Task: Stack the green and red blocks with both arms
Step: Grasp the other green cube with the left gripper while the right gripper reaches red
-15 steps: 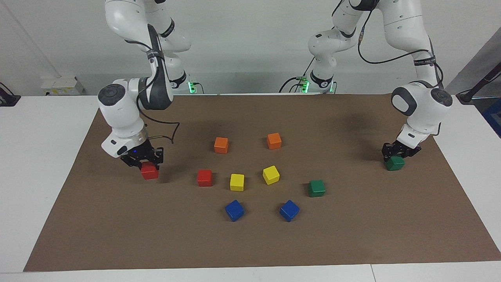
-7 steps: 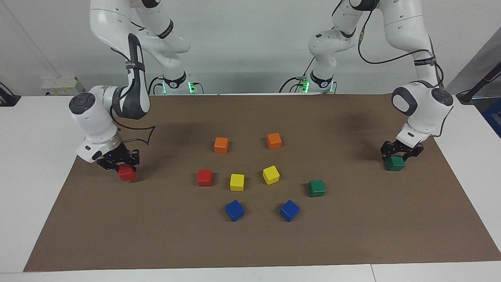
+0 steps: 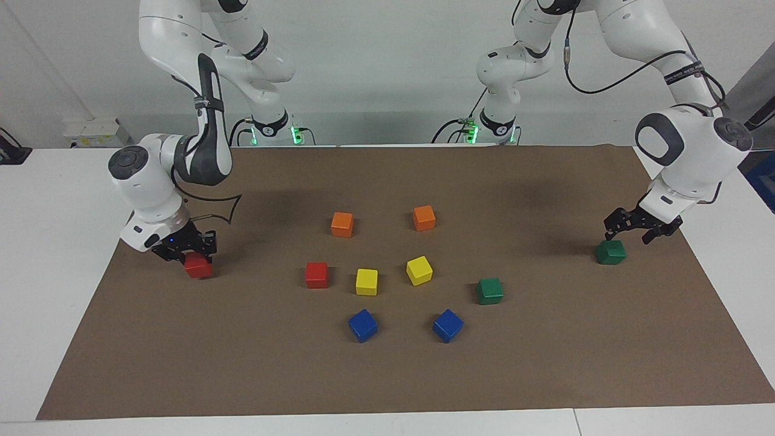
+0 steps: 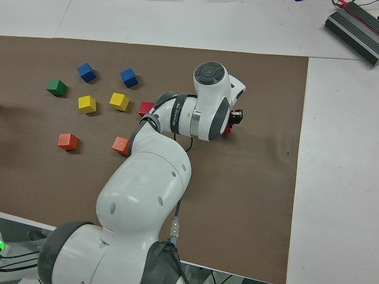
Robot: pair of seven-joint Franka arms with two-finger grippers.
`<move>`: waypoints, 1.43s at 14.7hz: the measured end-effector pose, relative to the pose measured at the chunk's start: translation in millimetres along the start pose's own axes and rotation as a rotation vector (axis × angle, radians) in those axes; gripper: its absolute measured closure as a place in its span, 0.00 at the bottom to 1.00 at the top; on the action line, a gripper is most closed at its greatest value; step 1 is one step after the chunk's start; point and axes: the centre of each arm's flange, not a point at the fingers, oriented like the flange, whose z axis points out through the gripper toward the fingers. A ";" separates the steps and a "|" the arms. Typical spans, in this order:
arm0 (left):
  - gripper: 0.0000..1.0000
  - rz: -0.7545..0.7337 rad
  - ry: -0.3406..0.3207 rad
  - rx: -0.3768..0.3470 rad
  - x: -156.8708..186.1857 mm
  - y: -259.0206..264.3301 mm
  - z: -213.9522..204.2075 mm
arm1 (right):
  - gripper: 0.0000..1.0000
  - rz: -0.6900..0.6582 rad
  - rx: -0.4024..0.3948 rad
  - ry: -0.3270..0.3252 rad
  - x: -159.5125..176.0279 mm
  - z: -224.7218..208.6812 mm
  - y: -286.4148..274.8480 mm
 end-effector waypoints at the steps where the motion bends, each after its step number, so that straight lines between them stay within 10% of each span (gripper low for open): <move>1: 0.00 -0.033 0.008 -0.002 10.3 32.4 -5.9 | 0.45 0.001 0.002 -0.002 -0.8 1.2 -0.3; 15: 0.00 -0.027 0.026 -0.041 70.5 266.4 76.2 | 0.44 0.007 0.001 0.005 -2.8 19.0 -2.5; 19: 0.00 -0.032 0.053 -0.045 77.3 264.9 93.5 | 0.00 0.018 0.002 0.009 -0.9 18.1 -4.9; 21: 0.00 -0.032 0.063 -0.046 78.8 265.4 98.0 | 0.00 0.032 0.001 0.016 3.0 12.4 -5.6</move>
